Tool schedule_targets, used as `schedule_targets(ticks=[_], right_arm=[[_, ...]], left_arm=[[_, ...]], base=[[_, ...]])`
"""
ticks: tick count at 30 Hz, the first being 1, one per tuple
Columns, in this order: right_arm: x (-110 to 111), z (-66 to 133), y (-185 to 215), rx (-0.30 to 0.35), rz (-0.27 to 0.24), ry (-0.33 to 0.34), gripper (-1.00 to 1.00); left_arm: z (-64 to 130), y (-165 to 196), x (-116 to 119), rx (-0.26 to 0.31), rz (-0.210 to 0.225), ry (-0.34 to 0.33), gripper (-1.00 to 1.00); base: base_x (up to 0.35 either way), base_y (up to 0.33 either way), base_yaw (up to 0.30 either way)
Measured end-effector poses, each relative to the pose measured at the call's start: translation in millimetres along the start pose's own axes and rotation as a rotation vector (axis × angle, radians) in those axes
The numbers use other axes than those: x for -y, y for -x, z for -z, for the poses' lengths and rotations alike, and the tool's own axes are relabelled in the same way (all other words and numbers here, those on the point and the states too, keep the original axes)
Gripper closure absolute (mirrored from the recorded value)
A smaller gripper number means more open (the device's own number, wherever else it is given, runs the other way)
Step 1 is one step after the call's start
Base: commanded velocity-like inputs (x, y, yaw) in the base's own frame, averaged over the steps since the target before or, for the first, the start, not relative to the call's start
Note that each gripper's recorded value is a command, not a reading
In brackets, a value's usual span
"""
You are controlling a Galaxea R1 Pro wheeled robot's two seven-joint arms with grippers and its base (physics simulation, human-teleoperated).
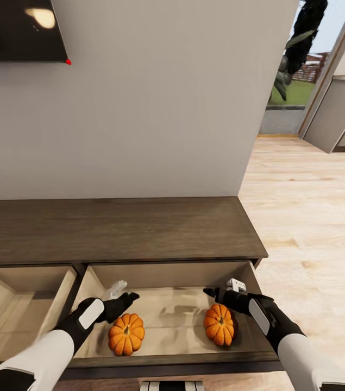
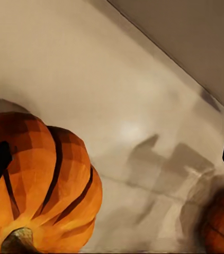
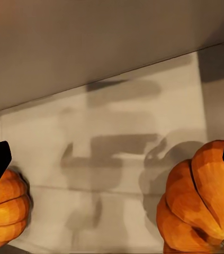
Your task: Place each of the two pumpkins and all three candles from the living room inside a cabinet in the living room (use any cabinet), then make sure every cabinet is closed, and position the cauldron so it is next to a table in the living room.
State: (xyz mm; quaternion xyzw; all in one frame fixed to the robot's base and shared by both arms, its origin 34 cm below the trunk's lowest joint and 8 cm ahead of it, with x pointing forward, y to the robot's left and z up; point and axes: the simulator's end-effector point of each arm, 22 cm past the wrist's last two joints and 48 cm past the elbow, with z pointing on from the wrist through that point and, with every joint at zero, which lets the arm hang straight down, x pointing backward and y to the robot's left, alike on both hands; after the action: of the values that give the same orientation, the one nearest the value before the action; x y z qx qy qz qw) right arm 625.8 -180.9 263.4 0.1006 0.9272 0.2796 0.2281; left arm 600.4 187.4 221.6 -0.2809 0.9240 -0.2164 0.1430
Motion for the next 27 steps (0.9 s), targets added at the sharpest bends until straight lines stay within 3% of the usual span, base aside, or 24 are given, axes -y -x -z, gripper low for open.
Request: schedule_targets(ticks=[9,16,27], right_arm=[[5.1,-1.3,-11.6,-0.021,-0.008,-0.009,-1.0],[-4.4,3.6,-15.1,-0.036,0.038,-0.007,-1.0],[-17.5,17.5,0.6,-0.007,0.057,0.004,-1.0]], left_arm=[[-4.0,-14.8,-6.4,-0.022,0.012,0.015,-1.0],[5.9,-7.7,1.1,-0.005,0.0,0.006,-1.0],[22.8,5.9,17.8,0.029,-0.016,-0.019,-1.0]], base=[[0.0,0.0,0.0],[0.0,0.0,0.0],[-0.05,0.0,0.0]])
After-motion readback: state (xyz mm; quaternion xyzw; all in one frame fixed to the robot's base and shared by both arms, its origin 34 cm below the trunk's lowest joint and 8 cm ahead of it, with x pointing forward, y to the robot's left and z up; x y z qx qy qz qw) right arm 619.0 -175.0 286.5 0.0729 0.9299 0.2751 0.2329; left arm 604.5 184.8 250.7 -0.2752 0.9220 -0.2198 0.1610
